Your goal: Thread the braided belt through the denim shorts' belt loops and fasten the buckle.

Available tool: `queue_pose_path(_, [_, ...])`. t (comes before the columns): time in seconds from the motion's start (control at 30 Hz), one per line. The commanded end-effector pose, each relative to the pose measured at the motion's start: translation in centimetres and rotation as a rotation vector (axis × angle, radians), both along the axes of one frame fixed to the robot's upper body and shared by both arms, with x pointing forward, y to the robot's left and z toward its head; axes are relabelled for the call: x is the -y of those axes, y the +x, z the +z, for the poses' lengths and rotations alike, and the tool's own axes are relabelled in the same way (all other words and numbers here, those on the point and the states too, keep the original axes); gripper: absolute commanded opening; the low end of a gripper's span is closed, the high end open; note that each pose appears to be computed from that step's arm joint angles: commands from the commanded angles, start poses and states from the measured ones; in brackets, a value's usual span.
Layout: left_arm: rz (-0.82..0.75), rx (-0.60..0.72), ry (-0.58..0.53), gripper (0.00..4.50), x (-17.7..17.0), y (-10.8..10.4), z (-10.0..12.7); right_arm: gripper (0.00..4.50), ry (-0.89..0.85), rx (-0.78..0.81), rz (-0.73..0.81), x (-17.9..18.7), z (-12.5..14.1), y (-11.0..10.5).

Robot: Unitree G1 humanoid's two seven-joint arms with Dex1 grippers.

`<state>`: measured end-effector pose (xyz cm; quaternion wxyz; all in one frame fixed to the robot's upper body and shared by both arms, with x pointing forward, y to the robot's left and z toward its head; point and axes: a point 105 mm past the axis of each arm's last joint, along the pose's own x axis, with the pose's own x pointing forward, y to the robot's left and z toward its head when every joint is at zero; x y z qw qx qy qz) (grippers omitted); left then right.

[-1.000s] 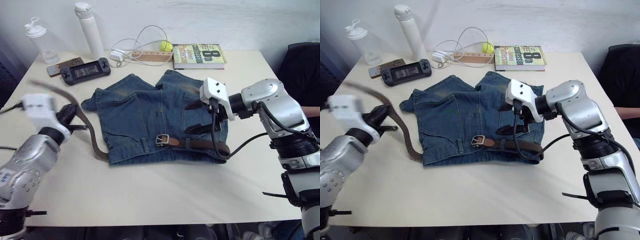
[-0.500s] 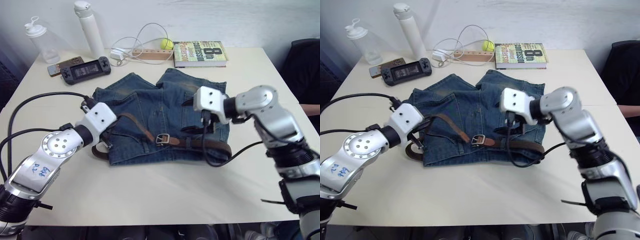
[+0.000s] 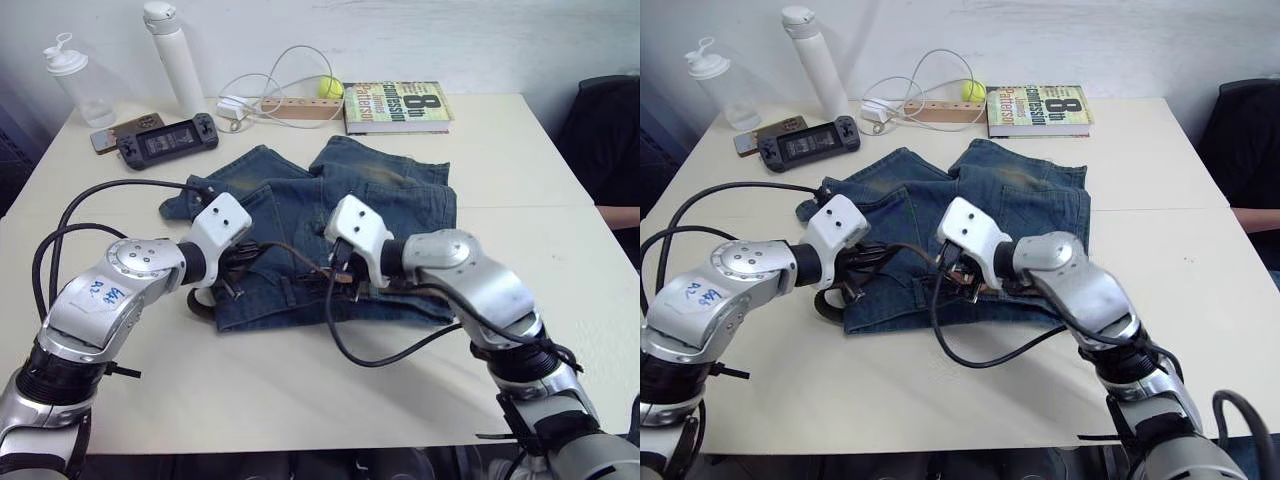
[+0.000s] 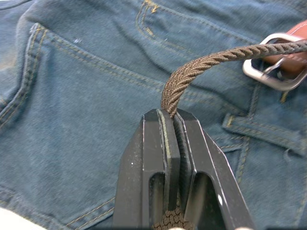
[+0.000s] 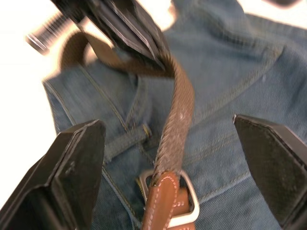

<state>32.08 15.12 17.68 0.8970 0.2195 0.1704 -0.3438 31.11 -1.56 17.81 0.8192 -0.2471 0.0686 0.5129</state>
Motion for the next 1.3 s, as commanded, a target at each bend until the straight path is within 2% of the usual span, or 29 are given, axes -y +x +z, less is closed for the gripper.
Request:
queue_pose_path(0.03, [0.002,0.033,-0.038,0.0,0.0,-0.1,1.8,2.72,-0.03,0.044,-0.029,-0.2,-0.7,0.3])
queue_pose_path(0.13, [0.012,0.031,-0.04,0.0,-0.1,-0.2,2.0,1.42,-0.024,0.068,-0.043,0.0,-0.5,0.5])
queue_pose_path(0.17, [0.013,0.029,-0.034,0.0,-0.2,-0.2,1.9,0.79,-0.009,0.075,-0.046,0.0,-0.1,0.6])
queue_pose_path(0.23, [0.028,0.02,-0.048,0.0,-0.6,-0.3,2.0,0.09,0.005,0.116,-0.056,0.3,0.8,1.0])
queue_pose_path(0.3, [0.074,0.024,-0.184,0.0,-0.9,0.1,3.3,0.09,-0.009,0.17,-0.056,0.5,1.4,1.4])
queue_pose_path(0.33, [0.092,-0.004,-0.251,0.76,-1.2,0.0,3.6,0.0,-0.014,0.197,-0.055,0.6,1.7,1.6])
queue_pose_path(0.4, [0.112,-0.071,-0.345,1.39,-1.8,-0.5,3.9,0.0,-0.026,0.268,-0.044,0.6,2.5,2.0])
queue_pose_path(0.47, [0.137,-0.138,-0.505,2.28,-2.7,-0.9,5.3,0.0,-0.045,0.367,-0.036,0.6,3.4,2.6])
queue_pose_path(0.53, [0.138,-0.175,-0.749,3.1,-3.9,-0.7,7.3,0.0,-0.044,0.431,-0.06,0.8,3.9,3.4])
queue_pose_path(0.63, [0.119,-0.195,-0.938,4.45,-5.3,-0.8,8.7,0.0,-0.03,0.501,-0.051,0.7,4.3,3.7])
queue_pose_path(0.73, [-0.131,-0.33,-0.987,4.48,-4.2,-5.1,9.3,0.0,-0.049,0.56,0.005,-0.1,3.4,3.3])
queue_pose_path(0.8, [-0.245,-0.44,-0.991,4.48,-3.3,-7.9,9.0,0.0,-0.054,0.592,0.028,-0.4,2.9,3.2])
queue_pose_path(0.87, [-0.302,-0.518,-0.976,4.48,-2.4,-9.2,7.9,0.0,-0.056,0.634,0.049,-0.7,2.9,3.0])
queue_pose_path(1.0, [-0.314,-0.597,-0.994,4.48,-0.5,-9.6,5.5,0.0,-0.062,0.697,0.096,-1.2,2.7,2.7])
queue_pose_path(1.03, [-0.28,-0.568,-1.042,4.48,0.1,-8.9,5.1,0.0,-0.058,0.712,0.11,-1.3,2.7,2.4])
queue_pose_path(1.17, [0.026,-0.449,-1.329,4.48,2.2,-5.2,4.1,0.0,-0.038,0.768,0.154,-1.5,3.1,1.5])
queue_pose_path(1.3, [0.235,-0.459,-1.562,4.48,3.5,-3.7,5.0,0.0,-0.031,0.799,0.178,-1.3,3.4,0.8])
